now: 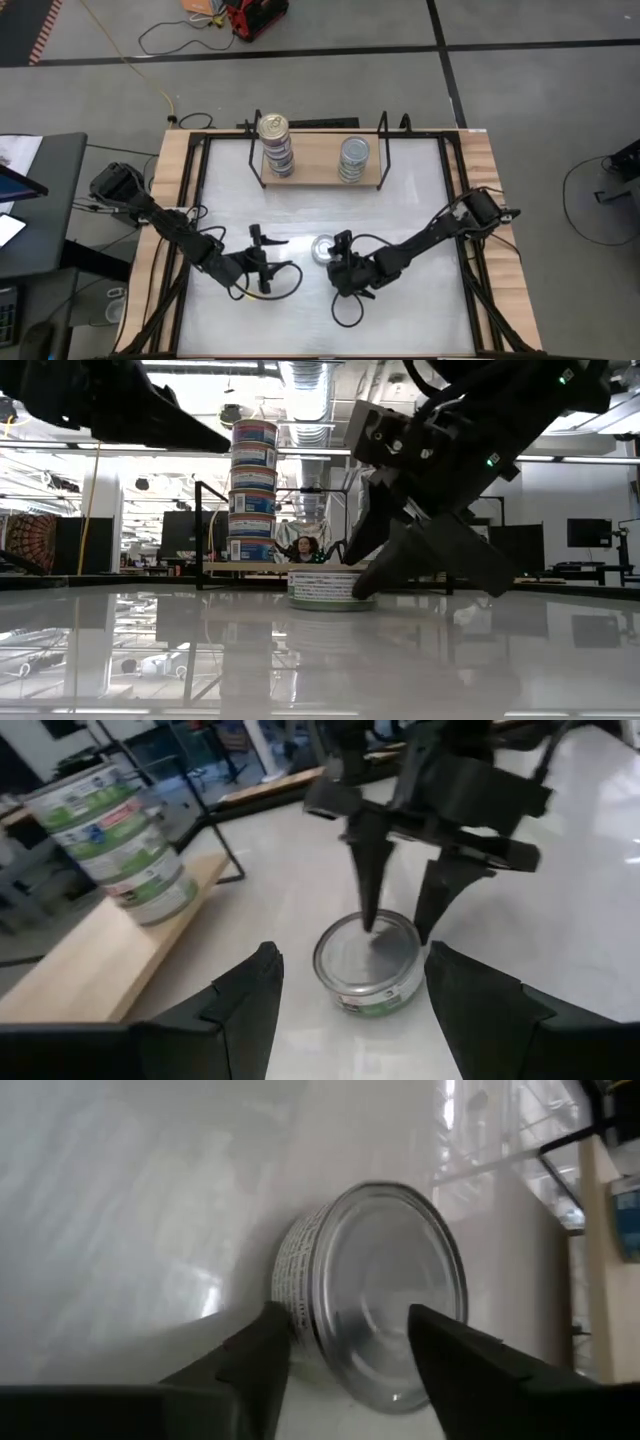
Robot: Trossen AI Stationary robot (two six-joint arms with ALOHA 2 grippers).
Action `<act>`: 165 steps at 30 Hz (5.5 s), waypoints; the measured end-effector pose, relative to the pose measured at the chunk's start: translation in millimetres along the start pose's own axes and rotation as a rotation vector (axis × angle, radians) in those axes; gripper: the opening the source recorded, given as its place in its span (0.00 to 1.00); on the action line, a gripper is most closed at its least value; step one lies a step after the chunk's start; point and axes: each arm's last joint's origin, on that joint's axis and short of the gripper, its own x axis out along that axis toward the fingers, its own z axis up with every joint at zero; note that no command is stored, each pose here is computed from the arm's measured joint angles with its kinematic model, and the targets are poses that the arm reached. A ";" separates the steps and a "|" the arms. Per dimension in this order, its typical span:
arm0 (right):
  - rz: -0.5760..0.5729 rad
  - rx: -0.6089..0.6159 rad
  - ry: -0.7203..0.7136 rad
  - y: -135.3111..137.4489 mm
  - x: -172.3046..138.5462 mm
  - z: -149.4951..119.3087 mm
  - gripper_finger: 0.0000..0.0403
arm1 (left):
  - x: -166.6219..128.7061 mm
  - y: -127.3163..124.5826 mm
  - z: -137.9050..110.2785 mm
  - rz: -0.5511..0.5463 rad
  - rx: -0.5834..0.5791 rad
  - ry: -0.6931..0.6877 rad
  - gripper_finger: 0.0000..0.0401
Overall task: Stack canned seafood by type on shelf
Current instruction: Stack the green tuna can on top of the green tuna can on the shelf
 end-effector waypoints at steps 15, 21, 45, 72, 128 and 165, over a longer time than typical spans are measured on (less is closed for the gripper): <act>-0.004 0.014 0.078 0.9 -2.1 -7.9 0.03 | -0.8 2.1 -1.6 0.042 -0.014 -0.018 0.58; 0.004 0.051 0.096 1.7 -2.5 -10.0 0.10 | -0.8 2.2 -1.7 0.043 -0.014 -0.017 0.58; 0.067 0.032 0.072 28.4 -18.8 -10.9 0.07 | -0.7 2.2 -1.6 0.042 -0.022 -0.017 0.58; 0.246 0.784 0.047 -34.6 -83.6 3.8 0.83 | 13.7 11.4 -2.8 -0.066 -0.191 0.014 0.58; -0.456 0.416 0.005 -78.8 -89.3 37.0 0.41 | 6.8 8.2 -4.7 -0.488 -0.268 -0.137 0.58; -0.495 0.005 0.466 -251.9 -66.1 -35.0 0.43 | -16.3 -8.5 3.7 -0.487 -0.385 -0.199 0.58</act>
